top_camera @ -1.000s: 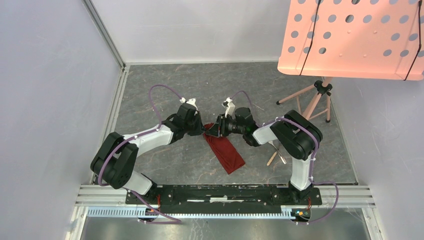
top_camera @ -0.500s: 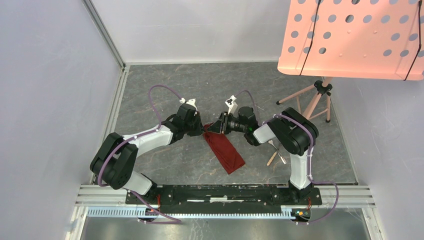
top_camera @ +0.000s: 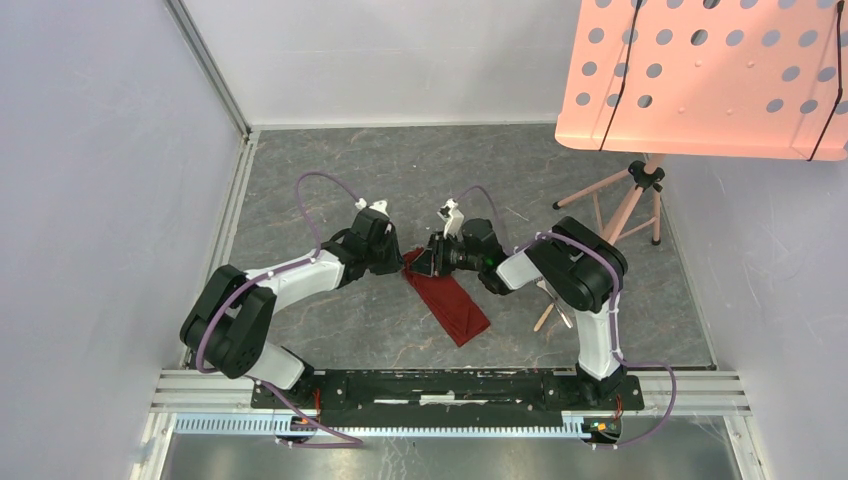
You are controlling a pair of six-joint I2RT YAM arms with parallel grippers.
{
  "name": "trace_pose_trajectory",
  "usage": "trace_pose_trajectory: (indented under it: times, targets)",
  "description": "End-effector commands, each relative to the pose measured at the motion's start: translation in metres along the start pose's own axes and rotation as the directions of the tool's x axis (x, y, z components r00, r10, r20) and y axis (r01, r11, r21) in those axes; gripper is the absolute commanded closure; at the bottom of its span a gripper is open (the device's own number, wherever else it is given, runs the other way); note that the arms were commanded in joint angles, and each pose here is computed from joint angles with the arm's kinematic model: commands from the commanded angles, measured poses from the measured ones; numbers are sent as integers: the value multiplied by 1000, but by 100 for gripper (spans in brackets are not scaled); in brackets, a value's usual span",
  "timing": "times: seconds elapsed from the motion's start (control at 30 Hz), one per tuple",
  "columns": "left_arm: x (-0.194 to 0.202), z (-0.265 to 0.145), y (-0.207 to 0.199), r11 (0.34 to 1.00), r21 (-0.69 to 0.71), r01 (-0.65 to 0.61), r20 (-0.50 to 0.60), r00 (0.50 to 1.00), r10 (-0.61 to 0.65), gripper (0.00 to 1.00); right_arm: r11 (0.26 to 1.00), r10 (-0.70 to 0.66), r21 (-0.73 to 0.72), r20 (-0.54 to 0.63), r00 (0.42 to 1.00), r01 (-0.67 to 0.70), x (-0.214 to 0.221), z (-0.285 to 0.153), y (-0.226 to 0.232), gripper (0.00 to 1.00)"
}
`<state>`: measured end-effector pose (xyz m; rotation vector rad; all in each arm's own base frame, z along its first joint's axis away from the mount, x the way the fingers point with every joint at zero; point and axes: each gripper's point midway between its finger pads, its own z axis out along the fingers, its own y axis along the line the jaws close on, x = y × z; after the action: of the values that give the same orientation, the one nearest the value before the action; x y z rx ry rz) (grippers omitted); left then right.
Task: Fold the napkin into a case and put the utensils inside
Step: Grasp the top corner of the smaller rectangle folded napkin from the folded napkin.
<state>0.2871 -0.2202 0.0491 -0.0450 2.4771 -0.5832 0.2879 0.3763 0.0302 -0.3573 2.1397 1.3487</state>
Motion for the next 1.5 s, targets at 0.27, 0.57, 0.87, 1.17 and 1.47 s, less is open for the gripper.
trace_pose_trajectory:
  times: [0.27, 0.57, 0.87, 1.17, 1.47]
  targets:
    - [-25, -20, -33, 992, 106, 66, 65, 995, -73, 98, 936, -134, 309, -125, 983, 167, 28, 0, -57, 66]
    - [-20, -11, -24, 995, 41, 91, 25, 995, -92, 98, 911, -148, 356, -190, 971, 208, 34, 3, -56, 54]
    - [-21, -10, -17, 999, 22, 44, 27, 999, -45, 98, 989, -103, 99, -82, 991, 111, -6, -28, 5, 43]
    - [-17, -9, -19, 998, 45, 32, 11, 999, -32, 98, 995, -70, 63, -25, 997, 71, -24, -34, 3, 50]
    - [-16, -5, -19, 998, 45, 32, 4, 999, -32, 98, 999, -48, -23, 12, 999, 49, -43, -14, 16, 59]
